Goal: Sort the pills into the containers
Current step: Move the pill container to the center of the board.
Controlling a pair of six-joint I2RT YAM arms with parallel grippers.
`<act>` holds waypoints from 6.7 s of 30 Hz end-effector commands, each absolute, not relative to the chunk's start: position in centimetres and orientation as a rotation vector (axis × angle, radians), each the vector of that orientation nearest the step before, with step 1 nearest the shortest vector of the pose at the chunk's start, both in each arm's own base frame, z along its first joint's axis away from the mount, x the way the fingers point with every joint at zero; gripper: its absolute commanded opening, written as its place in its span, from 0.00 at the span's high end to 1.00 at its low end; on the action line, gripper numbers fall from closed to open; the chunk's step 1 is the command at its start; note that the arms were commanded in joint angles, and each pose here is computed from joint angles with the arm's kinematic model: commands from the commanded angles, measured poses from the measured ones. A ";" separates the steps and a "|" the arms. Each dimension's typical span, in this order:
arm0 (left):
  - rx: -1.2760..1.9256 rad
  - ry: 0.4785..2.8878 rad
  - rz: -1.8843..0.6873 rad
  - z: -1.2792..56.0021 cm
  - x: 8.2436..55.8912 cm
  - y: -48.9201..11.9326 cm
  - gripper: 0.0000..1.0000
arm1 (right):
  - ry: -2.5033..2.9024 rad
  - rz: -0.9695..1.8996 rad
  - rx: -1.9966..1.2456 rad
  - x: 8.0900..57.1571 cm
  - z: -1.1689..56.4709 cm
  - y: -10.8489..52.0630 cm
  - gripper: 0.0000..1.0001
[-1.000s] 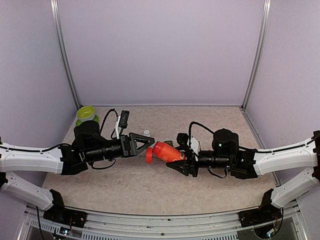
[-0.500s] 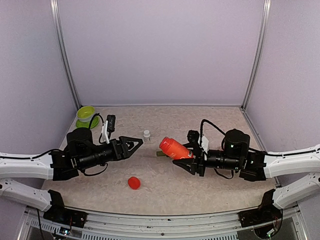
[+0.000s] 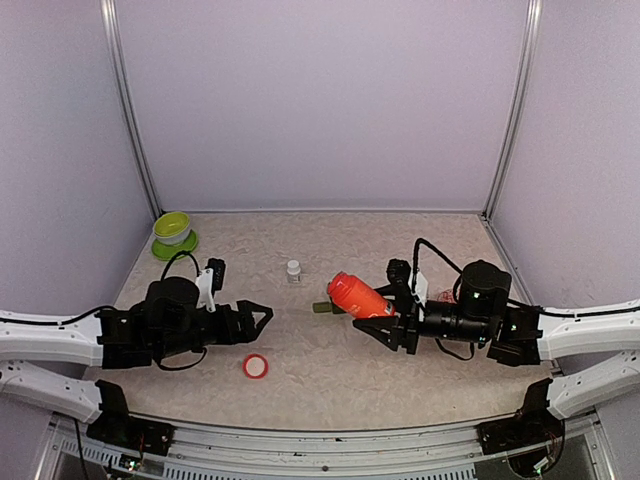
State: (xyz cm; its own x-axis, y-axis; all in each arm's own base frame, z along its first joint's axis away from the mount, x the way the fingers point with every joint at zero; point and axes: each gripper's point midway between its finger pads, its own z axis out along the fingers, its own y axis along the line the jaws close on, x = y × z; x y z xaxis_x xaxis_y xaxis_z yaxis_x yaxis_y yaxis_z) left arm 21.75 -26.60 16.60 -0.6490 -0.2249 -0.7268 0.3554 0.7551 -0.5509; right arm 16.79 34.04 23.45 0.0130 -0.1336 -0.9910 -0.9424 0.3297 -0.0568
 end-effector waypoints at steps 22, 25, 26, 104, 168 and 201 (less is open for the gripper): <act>0.302 2.401 -0.406 7.2 17.8 -25.9 0.43 | 1.428 0.882 -1.058 16.6 22.5 33.9 0.72; 0.332 2.424 -0.354 6.5 17.8 -25.8 0.50 | 1.425 0.877 -1.052 16.6 22.7 33.7 0.72; 0.340 2.431 -0.347 6.3 17.8 -25.9 0.52 | 1.423 0.877 -1.050 16.6 22.8 33.6 0.72; 0.511 2.218 -0.779 10.4 37.3 -41.5 0.01 | 1.736 0.718 -0.686 20.2 17.8 28.3 0.71; 0.444 2.332 -0.617 4.4 39.3 -40.0 0.33 | 1.753 0.708 -0.783 20.1 17.0 29.8 0.71; 0.333 2.332 -0.693 6.0 35.7 -38.6 0.29 | 1.864 0.700 -0.948 20.6 12.8 33.3 0.71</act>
State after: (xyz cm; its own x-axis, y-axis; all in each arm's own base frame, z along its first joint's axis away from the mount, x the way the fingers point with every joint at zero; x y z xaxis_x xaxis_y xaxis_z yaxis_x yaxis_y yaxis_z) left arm 35.54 -38.43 3.41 -0.7708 0.0937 -0.6302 0.4043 0.8364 -0.3700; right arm 20.07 32.55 11.45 -0.3108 -0.3571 -0.8809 -0.8331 0.5485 0.0716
